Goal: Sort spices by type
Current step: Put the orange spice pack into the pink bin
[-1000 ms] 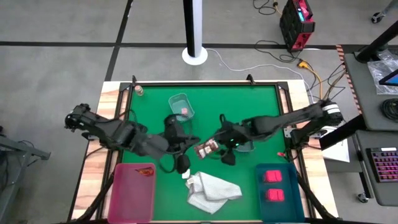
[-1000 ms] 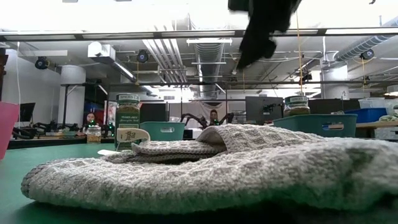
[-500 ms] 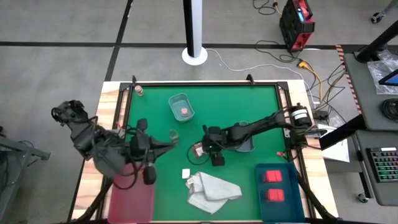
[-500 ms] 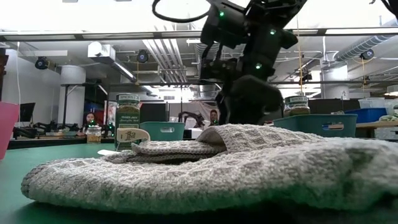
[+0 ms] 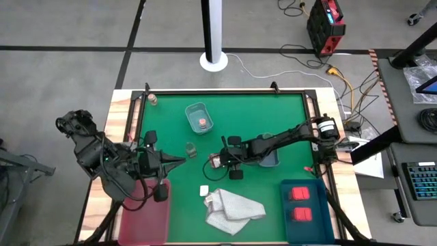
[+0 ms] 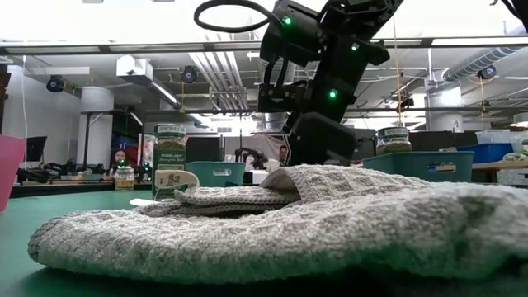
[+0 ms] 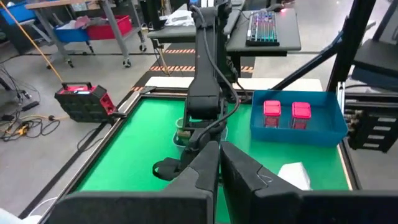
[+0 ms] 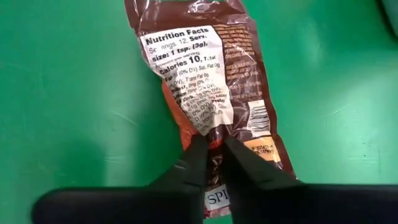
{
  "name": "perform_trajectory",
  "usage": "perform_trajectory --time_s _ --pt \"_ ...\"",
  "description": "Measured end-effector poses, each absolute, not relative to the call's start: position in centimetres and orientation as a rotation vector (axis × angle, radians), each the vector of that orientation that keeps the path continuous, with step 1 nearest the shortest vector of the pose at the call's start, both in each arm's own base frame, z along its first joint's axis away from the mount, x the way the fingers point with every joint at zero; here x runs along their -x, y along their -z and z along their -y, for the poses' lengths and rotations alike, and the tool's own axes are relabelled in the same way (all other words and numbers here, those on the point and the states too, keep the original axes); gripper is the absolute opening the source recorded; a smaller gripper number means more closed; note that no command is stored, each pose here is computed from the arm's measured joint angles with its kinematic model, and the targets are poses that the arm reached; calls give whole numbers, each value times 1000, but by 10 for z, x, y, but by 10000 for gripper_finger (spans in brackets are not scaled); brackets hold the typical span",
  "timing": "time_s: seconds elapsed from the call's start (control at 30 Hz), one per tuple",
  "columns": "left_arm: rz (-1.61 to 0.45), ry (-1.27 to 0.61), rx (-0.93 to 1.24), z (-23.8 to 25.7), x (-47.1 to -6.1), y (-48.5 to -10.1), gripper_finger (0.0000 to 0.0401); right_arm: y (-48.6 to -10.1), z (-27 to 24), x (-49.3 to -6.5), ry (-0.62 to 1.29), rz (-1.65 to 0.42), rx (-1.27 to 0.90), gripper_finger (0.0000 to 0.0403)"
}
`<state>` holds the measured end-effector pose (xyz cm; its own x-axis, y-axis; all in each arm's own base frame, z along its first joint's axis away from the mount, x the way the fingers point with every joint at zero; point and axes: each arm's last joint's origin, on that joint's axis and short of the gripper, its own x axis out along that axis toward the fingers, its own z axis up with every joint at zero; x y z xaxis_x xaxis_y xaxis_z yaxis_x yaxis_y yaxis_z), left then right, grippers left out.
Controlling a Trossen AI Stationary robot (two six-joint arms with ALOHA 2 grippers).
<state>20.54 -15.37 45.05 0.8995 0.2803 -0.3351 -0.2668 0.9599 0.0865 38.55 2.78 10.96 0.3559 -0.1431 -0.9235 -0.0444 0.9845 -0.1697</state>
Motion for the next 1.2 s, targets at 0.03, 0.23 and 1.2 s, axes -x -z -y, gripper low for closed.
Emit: perform_trajectory --time_s 0.03,0.23,1.2 --pt "-356 -284 -43 154 -205 -450 0 -107 -28 -386 59 -1212 167 24" --pt "-368 -286 -57 153 -205 -449 0 -121 -28 -386 102 -1165 81 14" --pt "-417 -200 -5 139 -204 -453 123 -306 -46 -317 -409 60 -548 8"
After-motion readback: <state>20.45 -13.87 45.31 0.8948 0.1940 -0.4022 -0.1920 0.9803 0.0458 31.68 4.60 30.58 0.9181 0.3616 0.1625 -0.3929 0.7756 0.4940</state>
